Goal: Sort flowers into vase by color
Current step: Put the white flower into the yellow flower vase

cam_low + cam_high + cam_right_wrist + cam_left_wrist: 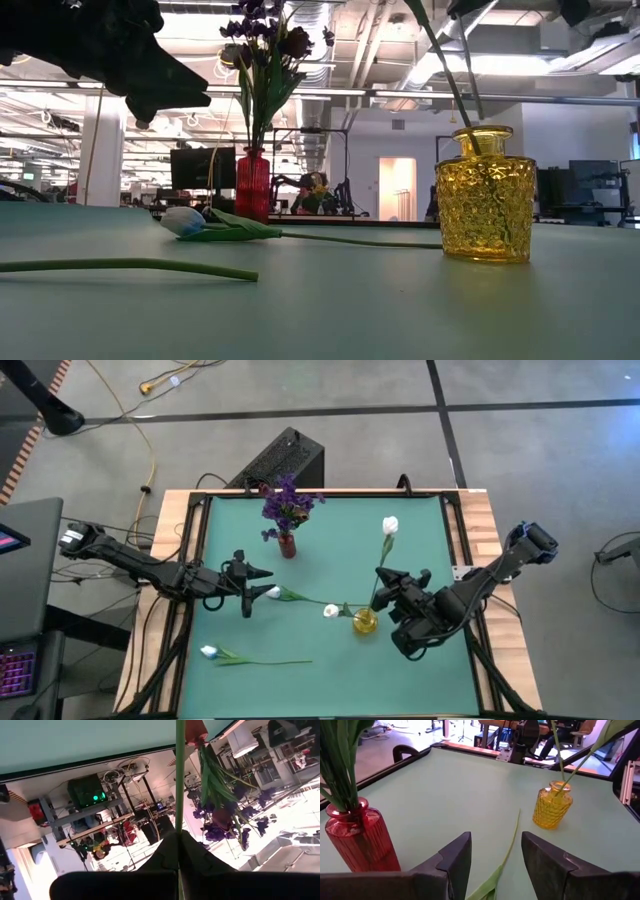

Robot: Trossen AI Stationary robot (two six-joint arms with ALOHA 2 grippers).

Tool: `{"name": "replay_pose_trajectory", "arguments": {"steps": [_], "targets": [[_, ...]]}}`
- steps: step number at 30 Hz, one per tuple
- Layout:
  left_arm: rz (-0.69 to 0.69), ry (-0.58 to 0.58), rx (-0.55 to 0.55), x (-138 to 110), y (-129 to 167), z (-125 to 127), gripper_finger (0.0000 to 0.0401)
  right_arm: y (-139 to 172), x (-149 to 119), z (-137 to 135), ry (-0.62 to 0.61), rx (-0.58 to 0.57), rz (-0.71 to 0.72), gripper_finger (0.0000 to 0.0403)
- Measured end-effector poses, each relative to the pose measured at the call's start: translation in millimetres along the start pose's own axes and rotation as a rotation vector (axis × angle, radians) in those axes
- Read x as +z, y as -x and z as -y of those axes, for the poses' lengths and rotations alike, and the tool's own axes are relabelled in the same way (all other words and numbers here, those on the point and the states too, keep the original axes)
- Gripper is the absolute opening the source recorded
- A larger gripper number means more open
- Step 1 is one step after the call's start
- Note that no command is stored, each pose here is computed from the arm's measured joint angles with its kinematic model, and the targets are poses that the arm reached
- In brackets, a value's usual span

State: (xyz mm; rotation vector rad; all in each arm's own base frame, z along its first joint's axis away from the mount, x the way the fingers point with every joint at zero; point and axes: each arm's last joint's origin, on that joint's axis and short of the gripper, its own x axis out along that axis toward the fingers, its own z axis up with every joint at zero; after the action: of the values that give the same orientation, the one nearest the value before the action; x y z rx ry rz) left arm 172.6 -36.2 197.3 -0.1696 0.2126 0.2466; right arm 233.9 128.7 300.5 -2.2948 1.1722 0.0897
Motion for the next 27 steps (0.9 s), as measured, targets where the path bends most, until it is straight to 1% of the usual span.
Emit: {"name": "replay_pose_trajectory", "arguments": {"steps": [7, 13, 18, 27], "targets": [[-0.001, -0.006, 0.000, 0.0, 0.0, 0.0, 0.0162, -5.3, 9.0, -7.8, 0.032, 0.022, 0.014, 0.0023], [-0.001, -0.018, 0.000, -0.1, 0.0, 0.0, 0.0162, -5.5, 9.8, -3.3, -0.023, 0.004, 0.019, 0.0023], [-0.001, -0.019, -0.001, -0.1, 0.0, 0.0, 0.0162, -5.5, 10.9, -2.9, -0.030, 0.007, 0.054, 0.0023], [-0.001, -0.019, -0.001, -0.1, 0.0, 0.0, 0.0162, -8.4, 10.4, -3.1, -0.032, 0.020, 0.071, 0.0023]]}}
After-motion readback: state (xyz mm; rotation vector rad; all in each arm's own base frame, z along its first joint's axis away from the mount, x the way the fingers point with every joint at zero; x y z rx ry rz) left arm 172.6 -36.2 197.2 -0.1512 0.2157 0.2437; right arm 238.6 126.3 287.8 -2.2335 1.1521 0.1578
